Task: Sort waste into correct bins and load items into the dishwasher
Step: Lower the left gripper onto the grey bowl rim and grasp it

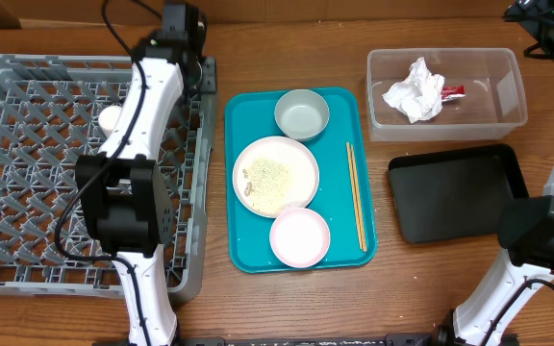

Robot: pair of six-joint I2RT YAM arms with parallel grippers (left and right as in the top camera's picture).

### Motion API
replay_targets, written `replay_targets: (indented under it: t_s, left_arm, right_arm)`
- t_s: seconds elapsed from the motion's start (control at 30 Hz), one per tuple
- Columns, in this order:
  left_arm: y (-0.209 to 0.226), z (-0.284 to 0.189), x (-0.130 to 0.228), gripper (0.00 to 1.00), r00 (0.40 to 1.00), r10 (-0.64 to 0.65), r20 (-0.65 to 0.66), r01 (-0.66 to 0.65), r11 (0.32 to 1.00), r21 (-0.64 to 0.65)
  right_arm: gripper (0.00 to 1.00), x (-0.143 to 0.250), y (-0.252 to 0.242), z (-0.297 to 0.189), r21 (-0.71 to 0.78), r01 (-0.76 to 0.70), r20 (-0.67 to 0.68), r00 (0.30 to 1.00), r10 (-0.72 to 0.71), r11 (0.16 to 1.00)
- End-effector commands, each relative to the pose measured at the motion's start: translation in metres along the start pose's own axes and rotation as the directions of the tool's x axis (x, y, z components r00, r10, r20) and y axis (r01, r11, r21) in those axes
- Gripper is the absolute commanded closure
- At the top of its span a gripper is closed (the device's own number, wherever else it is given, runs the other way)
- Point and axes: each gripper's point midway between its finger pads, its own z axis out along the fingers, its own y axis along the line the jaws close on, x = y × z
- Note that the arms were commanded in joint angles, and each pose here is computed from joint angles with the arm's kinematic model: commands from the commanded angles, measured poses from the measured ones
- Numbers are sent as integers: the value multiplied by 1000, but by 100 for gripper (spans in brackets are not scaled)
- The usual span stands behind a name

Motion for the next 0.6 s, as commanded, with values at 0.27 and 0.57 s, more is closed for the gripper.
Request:
replay_targets:
  t_s: [0.27, 0.57]
  left_arm:
    - [-56, -115, -43, 42, 988, 98, 123, -128, 955, 267]
    - [-165, -110, 4, 37, 905, 397, 152, -422, 794, 438]
  right_arm:
    - [0, -4, 3, -7, -13, -2, 16, 1000, 2, 1000]
    - [0, -4, 3, -7, -13, -2, 16, 1000, 3, 1000]
